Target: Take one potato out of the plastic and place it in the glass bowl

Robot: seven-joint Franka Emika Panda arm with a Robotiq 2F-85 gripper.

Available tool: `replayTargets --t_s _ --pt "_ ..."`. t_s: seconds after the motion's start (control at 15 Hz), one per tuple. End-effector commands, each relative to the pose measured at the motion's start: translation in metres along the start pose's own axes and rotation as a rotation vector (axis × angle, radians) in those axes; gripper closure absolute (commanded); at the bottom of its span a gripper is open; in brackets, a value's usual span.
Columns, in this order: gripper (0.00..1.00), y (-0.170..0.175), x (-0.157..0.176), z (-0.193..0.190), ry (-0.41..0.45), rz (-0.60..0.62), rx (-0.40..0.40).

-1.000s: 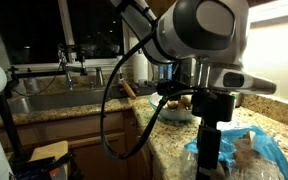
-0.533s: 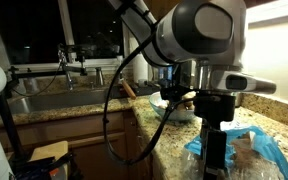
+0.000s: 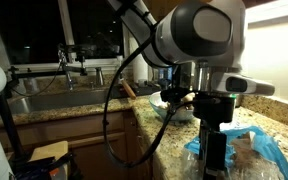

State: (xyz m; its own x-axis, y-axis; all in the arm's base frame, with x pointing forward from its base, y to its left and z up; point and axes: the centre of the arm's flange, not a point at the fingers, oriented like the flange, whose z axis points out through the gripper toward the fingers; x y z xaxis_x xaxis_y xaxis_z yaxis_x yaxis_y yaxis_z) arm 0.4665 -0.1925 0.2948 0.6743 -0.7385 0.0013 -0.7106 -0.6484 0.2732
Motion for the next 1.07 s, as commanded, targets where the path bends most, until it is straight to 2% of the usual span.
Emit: replayTargets --t_s 0.0,0.53,1.0 --pt "0.00 0.000 -0.004 0.010 0.009 -0.030 0.037" --pt "0.00 -0.004 -0.002 0.020 0.014 -0.065 0.058" --pt "0.00 -0.009 -0.003 0.021 0.045 -0.158 0.150"
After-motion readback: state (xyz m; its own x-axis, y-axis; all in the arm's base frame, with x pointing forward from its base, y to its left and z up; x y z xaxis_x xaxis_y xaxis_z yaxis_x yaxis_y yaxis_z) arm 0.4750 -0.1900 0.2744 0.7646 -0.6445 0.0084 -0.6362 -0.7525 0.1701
